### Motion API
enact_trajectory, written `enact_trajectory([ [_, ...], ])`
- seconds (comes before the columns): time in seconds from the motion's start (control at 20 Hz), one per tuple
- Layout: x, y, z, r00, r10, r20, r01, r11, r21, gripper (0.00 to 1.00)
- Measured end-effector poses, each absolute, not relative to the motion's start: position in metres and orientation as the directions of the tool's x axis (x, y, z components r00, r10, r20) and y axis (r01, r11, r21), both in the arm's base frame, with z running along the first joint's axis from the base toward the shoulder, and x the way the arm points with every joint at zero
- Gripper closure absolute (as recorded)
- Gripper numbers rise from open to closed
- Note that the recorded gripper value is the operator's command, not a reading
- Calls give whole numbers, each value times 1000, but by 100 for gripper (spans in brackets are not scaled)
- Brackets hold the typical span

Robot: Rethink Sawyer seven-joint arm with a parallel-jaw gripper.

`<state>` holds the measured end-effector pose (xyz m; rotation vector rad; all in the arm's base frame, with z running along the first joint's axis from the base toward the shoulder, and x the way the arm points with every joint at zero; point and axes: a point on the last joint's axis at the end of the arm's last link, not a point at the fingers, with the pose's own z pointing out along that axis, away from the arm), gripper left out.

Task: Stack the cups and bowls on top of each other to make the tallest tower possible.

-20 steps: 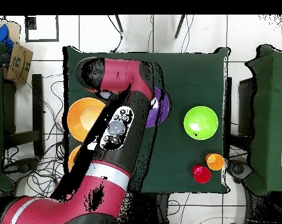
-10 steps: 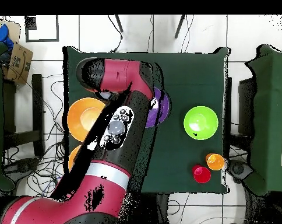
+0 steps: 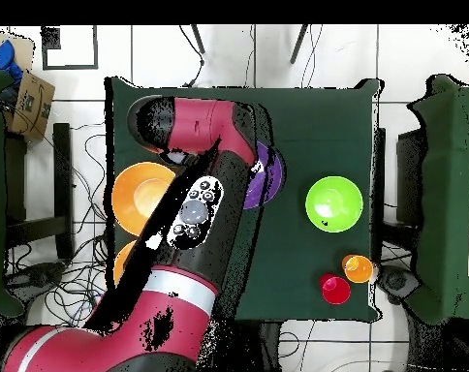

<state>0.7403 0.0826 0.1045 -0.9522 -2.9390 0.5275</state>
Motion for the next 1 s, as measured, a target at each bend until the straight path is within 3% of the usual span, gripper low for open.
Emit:
enact_trajectory([
  [1.0, 748, 66, 104, -807, 576, -131, 587, 753, -299, 100],
])
